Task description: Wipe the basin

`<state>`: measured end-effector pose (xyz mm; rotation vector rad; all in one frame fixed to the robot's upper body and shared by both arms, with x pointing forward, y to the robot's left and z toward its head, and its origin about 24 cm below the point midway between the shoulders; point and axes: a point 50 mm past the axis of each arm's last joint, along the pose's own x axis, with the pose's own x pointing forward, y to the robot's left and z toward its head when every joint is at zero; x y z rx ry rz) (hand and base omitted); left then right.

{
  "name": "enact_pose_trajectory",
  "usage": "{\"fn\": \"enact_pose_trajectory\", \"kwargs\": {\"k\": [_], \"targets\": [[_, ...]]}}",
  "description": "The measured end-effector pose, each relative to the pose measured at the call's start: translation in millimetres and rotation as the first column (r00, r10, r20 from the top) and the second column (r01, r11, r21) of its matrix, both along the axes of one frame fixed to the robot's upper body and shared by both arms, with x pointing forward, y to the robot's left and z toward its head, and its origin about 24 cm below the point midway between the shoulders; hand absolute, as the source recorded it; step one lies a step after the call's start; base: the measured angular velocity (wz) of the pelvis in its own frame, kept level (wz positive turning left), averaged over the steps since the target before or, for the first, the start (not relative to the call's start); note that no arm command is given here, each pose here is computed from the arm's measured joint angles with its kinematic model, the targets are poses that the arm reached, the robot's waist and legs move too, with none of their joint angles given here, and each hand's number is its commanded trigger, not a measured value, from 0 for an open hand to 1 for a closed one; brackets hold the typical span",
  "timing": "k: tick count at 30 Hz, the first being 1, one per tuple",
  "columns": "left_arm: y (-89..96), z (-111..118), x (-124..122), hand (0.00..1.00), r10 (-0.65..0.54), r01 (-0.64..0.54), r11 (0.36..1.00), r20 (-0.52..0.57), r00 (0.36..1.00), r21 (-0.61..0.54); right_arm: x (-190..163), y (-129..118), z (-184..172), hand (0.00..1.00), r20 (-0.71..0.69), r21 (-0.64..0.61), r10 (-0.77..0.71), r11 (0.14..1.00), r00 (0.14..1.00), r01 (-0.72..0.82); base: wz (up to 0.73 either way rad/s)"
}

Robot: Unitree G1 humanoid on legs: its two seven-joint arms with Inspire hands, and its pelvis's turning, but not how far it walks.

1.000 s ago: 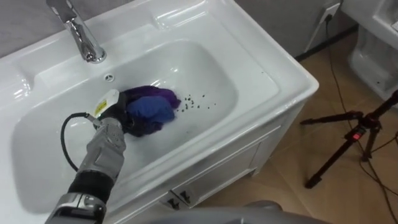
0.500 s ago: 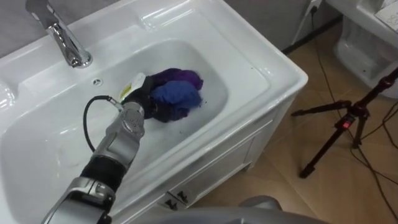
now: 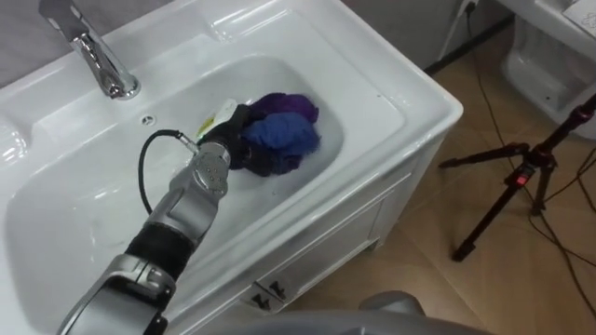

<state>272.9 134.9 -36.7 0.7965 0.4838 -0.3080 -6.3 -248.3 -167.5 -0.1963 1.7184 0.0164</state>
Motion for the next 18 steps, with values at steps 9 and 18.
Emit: {"fn": "enact_pose_trajectory", "kwargs": {"k": [9,18], "targets": [[-33.9,25.7,0.8,1.0,-0.15,0.154,0.987,0.091,0.984,-0.038,22.6,-2.6,0.6,0.0,0.061,-0.006,0.071,0.997,0.996,-0.071,0.12],[-40.2,29.1,-0.5,1.0,-0.18,0.185,0.982,0.097,0.979,-0.043,35.5,-4.1,1.7,0.0,0.117,-0.035,0.065,0.998,0.991,-0.061,0.03]]}}
